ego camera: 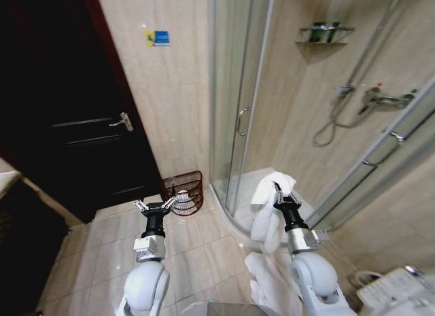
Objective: Discard the used towel into the hamper.
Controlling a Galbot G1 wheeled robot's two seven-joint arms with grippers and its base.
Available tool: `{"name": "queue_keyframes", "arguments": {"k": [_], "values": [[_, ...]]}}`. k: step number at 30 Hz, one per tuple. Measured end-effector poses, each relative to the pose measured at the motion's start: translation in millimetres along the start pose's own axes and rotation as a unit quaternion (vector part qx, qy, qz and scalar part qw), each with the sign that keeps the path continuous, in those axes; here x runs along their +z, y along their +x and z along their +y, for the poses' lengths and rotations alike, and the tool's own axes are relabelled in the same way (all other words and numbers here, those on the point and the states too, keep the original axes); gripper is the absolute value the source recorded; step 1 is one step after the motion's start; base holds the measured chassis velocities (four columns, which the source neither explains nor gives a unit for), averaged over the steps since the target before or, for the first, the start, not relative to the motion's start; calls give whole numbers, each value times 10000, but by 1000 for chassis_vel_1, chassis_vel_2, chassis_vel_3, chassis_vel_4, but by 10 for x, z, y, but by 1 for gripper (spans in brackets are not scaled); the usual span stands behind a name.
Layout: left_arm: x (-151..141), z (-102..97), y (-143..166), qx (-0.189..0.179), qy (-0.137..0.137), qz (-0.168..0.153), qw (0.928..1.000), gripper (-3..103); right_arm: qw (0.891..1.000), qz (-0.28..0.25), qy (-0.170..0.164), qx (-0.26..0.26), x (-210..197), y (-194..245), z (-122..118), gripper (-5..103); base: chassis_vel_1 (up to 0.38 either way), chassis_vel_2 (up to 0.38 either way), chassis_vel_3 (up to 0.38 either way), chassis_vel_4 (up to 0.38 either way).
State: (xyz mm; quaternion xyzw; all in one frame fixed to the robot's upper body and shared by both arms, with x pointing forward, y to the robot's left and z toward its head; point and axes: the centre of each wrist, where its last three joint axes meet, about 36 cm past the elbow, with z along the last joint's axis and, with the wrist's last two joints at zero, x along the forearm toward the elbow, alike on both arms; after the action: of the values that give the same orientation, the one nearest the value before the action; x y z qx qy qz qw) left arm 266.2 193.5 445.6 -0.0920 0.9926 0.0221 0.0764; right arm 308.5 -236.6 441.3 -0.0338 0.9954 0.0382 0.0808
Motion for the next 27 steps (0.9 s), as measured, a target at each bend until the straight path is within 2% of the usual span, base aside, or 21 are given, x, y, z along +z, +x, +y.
{"name": "queue_keyframes", "arguments": {"k": [10,16,27], "values": [[-50,-7,35,-31,42,-38,10000,100,10000,-91,26,-22,-107,-46,37,7,30,19,-19,-30],[-82,6,48,-37,39,-60,10000,100,9999,-100,1,-26,-104,-48,65,7,175,125,-148,-142],[-95,-28,54,41,44,81,9999,100,9999,-128,43,-57,-66,-37,117,7,202,196,-191,-165]]}}
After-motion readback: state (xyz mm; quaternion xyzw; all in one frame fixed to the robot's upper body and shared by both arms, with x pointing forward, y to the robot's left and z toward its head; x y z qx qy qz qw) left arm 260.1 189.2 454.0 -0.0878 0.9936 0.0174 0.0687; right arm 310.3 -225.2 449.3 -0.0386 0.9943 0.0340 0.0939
